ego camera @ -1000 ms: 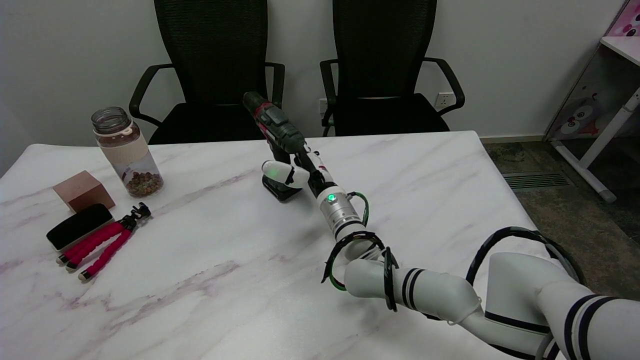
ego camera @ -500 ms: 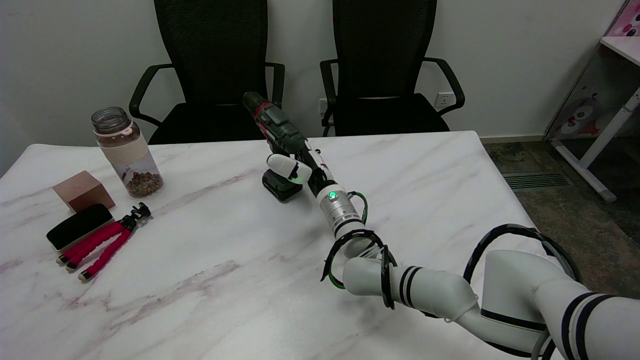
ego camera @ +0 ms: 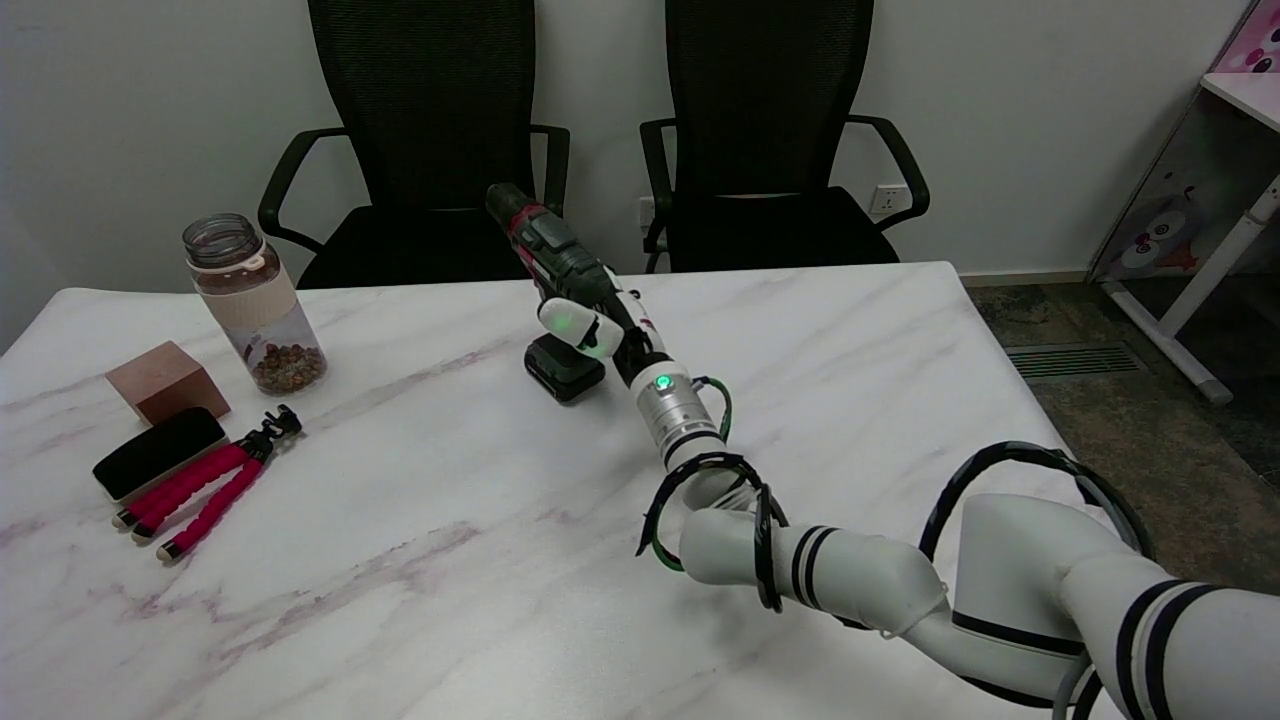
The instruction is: Pick up the power screwdriver.
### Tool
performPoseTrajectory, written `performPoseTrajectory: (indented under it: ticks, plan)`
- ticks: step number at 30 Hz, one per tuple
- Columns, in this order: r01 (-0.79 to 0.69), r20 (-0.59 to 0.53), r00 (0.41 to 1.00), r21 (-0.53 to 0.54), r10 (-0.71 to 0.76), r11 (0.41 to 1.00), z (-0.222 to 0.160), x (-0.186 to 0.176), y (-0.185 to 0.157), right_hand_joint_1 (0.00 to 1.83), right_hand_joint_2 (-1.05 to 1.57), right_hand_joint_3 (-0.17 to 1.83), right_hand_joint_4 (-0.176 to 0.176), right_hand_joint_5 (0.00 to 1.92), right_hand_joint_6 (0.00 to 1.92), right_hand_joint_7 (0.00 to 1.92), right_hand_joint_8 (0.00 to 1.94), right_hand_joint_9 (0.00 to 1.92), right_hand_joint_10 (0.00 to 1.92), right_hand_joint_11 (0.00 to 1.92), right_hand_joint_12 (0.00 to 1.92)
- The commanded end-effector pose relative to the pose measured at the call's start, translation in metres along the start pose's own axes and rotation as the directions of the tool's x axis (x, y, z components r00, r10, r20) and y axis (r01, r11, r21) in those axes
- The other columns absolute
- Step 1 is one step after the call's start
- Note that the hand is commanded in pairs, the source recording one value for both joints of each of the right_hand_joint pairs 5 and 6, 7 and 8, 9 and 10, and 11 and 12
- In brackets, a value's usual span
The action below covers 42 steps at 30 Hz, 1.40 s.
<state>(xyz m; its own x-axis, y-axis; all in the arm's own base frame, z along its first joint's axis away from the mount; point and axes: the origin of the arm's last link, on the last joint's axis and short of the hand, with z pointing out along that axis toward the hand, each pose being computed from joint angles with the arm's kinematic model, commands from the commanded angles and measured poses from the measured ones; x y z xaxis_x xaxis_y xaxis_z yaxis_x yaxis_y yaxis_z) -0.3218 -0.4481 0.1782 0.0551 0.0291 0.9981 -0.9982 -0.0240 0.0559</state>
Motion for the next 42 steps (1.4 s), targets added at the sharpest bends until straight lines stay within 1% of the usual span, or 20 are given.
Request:
performPoseTrajectory:
  ticks: [1, 13, 17, 27, 32, 38, 42]
  plan:
    - [-0.003, -0.005, 1.000, -0.001, 0.003, 1.000, 0.007, -0.006, -0.003, 0.60, -0.32, 0.15, 0.070, 0.00, 0.00, 0.00, 0.00, 0.05, 0.05, 0.00, 0.00]
    - [-0.006, -0.002, 1.000, -0.007, 0.006, 1.000, 0.008, -0.013, -0.004, 0.59, -0.33, 0.10, 0.081, 0.00, 0.00, 0.00, 0.00, 0.04, 0.04, 0.00, 0.00]
    - [0.003, 0.008, 1.000, -0.002, -0.003, 1.000, 0.009, -0.017, -0.006, 0.59, -0.34, 0.11, 0.083, 0.00, 0.00, 0.00, 0.00, 0.04, 0.04, 0.00, 0.00]
    - [0.016, 0.036, 0.999, -0.018, -0.015, 1.000, 0.011, -0.026, -0.006, 0.58, -0.32, 0.07, 0.087, 0.00, 0.00, 0.00, 0.00, 0.03, 0.03, 0.00, 0.00]
    - [0.019, 0.033, 0.999, -0.022, -0.019, 1.000, 0.011, -0.026, -0.005, 0.57, -0.32, 0.07, 0.088, 0.00, 0.00, 0.00, 0.00, 0.03, 0.03, 0.00, 0.00]
    - [0.015, 0.029, 0.999, -0.015, -0.014, 1.000, 0.012, -0.025, -0.006, 0.57, -0.30, 0.04, 0.087, 0.00, 0.00, 0.00, 0.00, 0.03, 0.03, 0.00, 0.00]
    - [0.012, 0.028, 1.000, -0.011, -0.011, 1.000, 0.012, -0.025, -0.007, 0.61, -0.22, 0.04, 0.084, 0.00, 0.00, 0.00, 0.00, 0.04, 0.04, 0.00, 0.00]
